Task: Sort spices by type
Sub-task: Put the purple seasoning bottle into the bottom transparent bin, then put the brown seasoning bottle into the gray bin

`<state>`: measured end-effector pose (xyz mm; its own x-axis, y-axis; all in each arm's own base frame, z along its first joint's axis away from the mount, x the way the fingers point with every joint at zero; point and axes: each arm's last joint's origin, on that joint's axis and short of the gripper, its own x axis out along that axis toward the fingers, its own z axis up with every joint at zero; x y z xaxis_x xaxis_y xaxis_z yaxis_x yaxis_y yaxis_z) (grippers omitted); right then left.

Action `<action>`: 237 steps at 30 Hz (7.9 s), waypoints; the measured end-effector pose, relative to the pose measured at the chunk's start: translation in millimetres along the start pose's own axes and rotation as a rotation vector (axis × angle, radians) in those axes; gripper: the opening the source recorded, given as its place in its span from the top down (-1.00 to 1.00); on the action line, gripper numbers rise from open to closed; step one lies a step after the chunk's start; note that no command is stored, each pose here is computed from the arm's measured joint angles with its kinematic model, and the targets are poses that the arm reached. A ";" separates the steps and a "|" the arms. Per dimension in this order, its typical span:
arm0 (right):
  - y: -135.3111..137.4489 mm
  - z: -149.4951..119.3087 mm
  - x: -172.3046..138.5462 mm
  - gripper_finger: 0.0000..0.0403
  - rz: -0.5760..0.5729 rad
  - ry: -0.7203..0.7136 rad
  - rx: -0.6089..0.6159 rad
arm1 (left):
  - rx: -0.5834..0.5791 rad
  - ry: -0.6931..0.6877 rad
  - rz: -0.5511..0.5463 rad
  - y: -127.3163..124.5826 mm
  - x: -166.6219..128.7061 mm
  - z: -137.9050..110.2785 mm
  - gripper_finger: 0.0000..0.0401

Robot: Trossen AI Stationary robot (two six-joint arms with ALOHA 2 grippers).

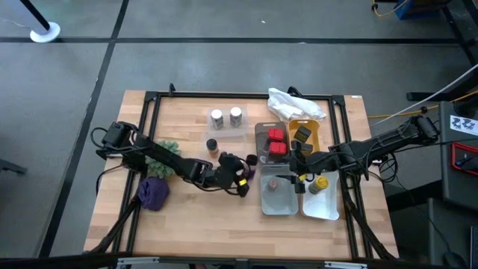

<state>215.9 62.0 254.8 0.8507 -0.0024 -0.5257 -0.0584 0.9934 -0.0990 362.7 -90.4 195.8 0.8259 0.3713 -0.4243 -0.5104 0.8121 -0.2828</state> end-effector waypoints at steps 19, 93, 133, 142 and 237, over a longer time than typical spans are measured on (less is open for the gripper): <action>-0.1 -1.0 -0.1 -0.19 -0.001 0.010 0.028 | 0.090 -0.286 0.415 7.9 -41.9 9.9 0.23; -0.1 -1.2 0.0 -0.19 -0.001 0.012 0.015 | 0.006 -0.178 0.574 70.9 48.0 -63.3 0.13; -0.2 -1.3 0.0 -0.19 -0.002 0.013 0.015 | 0.023 -0.170 0.539 60.5 40.5 -73.1 -0.20; -0.2 -1.4 0.0 -0.19 -0.002 0.015 0.015 | 0.010 -0.180 0.541 61.7 38.5 -61.5 -0.20; -0.3 -4.5 -0.1 -0.19 -0.003 0.045 0.007 | -0.546 0.456 0.101 29.9 -10.0 -45.9 -0.20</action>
<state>213.5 61.2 251.1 0.8262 -0.0103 -0.5633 -0.0524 0.9941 -0.0950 328.1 -90.5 152.1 0.6469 0.1103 -0.7546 -0.7243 0.3987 -0.5626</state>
